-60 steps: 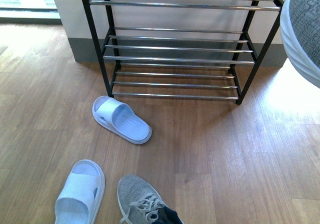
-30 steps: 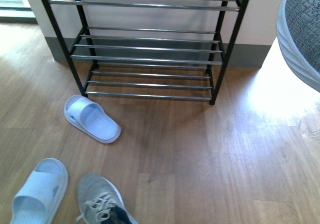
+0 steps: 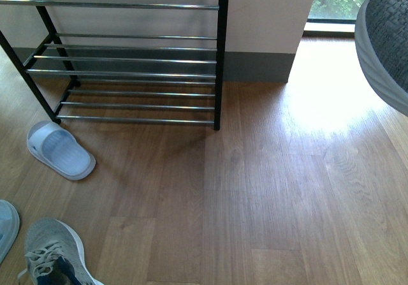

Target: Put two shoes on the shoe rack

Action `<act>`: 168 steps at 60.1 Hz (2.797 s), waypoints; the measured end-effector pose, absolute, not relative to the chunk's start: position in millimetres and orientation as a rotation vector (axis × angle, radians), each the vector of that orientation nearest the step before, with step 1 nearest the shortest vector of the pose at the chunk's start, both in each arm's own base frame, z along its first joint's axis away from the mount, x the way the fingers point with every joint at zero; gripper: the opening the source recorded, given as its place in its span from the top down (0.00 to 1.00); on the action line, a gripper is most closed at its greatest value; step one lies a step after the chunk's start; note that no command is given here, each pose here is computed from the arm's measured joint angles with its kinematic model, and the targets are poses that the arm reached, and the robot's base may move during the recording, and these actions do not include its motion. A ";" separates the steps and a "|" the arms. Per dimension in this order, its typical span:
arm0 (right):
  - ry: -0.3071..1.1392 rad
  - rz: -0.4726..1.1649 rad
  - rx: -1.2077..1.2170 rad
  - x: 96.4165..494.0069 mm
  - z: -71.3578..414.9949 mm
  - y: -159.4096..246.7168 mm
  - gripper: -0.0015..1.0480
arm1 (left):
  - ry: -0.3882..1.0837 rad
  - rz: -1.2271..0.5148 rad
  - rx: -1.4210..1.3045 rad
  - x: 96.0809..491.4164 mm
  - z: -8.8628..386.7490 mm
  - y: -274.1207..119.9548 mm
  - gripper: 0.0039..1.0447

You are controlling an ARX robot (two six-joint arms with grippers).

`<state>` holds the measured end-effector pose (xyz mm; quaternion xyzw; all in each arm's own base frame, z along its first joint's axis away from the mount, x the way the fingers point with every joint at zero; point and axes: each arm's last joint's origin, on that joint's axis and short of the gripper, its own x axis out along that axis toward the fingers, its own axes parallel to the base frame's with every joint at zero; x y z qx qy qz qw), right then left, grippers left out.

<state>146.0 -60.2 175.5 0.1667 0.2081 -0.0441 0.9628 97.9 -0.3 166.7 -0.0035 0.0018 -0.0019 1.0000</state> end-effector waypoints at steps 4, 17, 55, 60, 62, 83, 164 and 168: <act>0.421 -0.089 0.338 146.0 175.7 -60.2 0.99 | 0.004 -0.003 -0.007 97.9 166.7 -0.3 0.09; 0.422 -0.088 0.338 146.0 175.5 -60.1 0.99 | 0.028 0.026 -0.025 98.3 165.7 -0.1 0.09; 0.422 -0.087 0.338 146.1 175.6 -60.0 0.99 | 0.844 0.264 -0.479 196.6 71.9 -115.8 0.09; 0.422 -0.087 0.338 146.1 175.6 -60.0 0.99 | 0.934 0.352 -0.457 204.3 39.8 -119.7 0.09; 0.422 -0.087 0.338 146.1 175.6 -60.0 0.99 | 0.971 0.373 -0.453 205.7 28.7 -120.0 0.09; 0.422 -0.087 0.338 146.1 175.6 -60.0 0.99 | 1.136 0.523 -0.421 223.3 -26.1 -118.6 0.09; 0.422 -0.087 0.338 146.1 175.6 -60.0 0.99 | 1.358 0.525 -0.277 257.0 -119.2 -115.7 0.09; 0.422 -0.087 0.338 146.1 175.6 -60.0 0.99 | 1.366 0.537 -0.263 257.4 -122.8 -116.8 0.09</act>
